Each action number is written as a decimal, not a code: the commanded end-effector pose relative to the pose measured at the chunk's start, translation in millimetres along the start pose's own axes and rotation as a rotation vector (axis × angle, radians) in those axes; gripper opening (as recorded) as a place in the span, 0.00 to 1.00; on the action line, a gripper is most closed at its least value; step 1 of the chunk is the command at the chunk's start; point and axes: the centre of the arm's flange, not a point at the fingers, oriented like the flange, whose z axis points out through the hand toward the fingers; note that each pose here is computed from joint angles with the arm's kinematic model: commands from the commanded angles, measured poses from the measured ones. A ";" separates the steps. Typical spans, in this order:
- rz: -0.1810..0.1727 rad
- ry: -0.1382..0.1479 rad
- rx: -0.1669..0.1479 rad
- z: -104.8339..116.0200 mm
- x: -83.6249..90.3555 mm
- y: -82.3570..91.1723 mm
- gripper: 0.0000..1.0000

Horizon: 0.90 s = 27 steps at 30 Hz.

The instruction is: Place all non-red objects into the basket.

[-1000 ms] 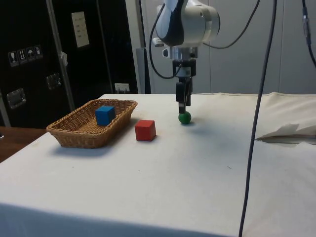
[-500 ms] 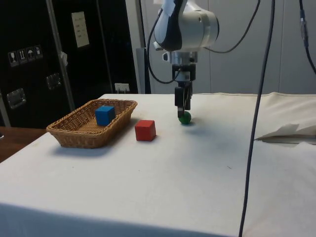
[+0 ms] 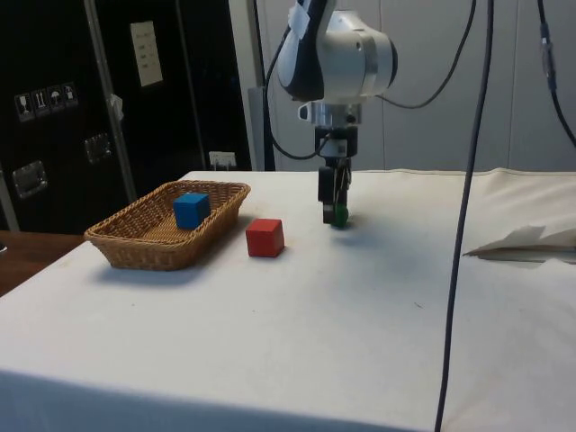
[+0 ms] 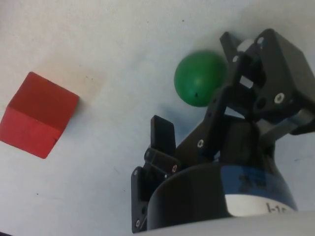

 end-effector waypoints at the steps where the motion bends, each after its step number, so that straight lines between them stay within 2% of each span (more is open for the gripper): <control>1: 0.001 0.018 0.008 -0.2 2.3 -1.1 1.00; 2: 0.002 0.018 0.009 0.3 2.2 -1.4 0.97; 3: 0.003 0.018 0.012 1.4 1.8 -1.1 0.81; 7: 0.005 0.021 0.015 3.0 1.5 -1.0 0.35; 8: 0.007 0.004 0.009 3.9 -1.4 -0.1 0.25; 9: 0.006 0.023 0.016 3.1 1.7 -0.8 0.25; 11: 0.005 0.023 0.017 3.9 2.1 -1.0 0.00; 17: 0.007 0.022 0.018 4.3 1.6 -0.5 0.00; 18: 0.006 0.006 0.010 5.0 0.1 0.0 0.00; 19: 0.007 0.022 0.018 1.9 1.7 -0.4 0.00; 25: 0.019 0.028 0.025 -12.2 -0.6 1.6 0.00; 26: 0.016 0.032 0.026 -9.3 1.5 1.7 0.00; 27: 0.023 0.034 0.029 -17.3 -1.3 2.1 0.00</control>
